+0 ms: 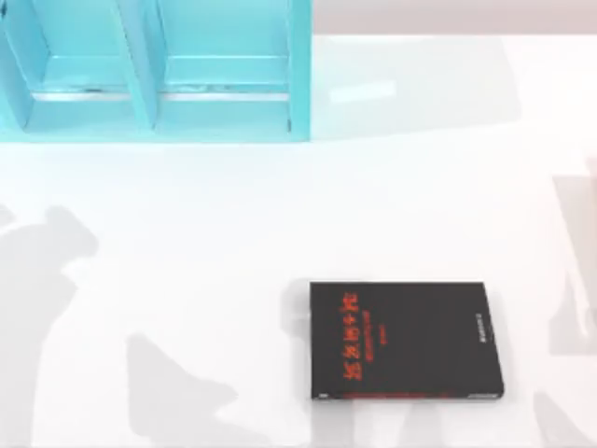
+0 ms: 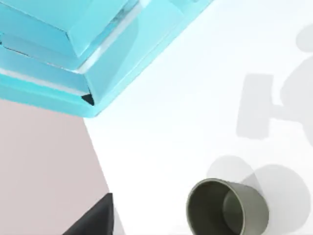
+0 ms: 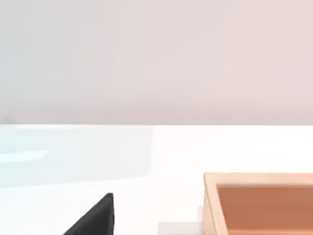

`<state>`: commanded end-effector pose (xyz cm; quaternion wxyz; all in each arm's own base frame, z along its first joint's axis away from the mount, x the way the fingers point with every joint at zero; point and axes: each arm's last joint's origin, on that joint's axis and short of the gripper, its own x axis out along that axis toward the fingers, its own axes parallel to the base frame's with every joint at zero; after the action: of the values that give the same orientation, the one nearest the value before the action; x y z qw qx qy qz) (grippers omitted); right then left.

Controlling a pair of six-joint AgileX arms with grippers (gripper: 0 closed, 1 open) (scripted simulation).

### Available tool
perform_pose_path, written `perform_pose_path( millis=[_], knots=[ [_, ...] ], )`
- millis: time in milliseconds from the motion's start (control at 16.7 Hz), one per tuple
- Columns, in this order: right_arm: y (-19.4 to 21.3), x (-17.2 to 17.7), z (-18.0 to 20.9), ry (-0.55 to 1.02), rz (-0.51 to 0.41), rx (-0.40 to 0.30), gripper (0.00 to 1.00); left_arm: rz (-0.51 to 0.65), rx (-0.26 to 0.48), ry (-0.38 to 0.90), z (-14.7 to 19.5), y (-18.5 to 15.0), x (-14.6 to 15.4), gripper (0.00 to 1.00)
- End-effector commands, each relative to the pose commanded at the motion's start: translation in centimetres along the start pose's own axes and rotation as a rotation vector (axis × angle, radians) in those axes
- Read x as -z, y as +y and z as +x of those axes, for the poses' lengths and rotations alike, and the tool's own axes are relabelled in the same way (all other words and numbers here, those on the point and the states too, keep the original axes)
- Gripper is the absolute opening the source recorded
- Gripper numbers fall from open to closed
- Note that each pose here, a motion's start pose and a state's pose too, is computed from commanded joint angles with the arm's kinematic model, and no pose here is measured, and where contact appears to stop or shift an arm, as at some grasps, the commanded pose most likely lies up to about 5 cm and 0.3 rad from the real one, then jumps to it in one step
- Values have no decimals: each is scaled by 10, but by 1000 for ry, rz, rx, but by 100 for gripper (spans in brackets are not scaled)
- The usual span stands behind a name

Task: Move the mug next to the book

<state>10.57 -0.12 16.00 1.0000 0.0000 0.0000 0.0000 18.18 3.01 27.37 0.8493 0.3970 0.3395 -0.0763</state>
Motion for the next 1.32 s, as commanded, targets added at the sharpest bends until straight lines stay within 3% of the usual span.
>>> perform_pose_path(
  millis=[360,600,780,960,1320],
  knots=[
    [0,0,0,0,0,0,100,460,395,230,64,69,-8,100],
    [0,0,0,0,0,0,100,666,671,241,109,97,9,100],
    [0,0,0,0,0,0,100,749,819,211,132,107,23,100],
    [0,0,0,0,0,0,100,778,882,192,142,111,31,100],
    [0,0,0,0,0,0,100,781,881,191,143,109,30,100]
  ],
)
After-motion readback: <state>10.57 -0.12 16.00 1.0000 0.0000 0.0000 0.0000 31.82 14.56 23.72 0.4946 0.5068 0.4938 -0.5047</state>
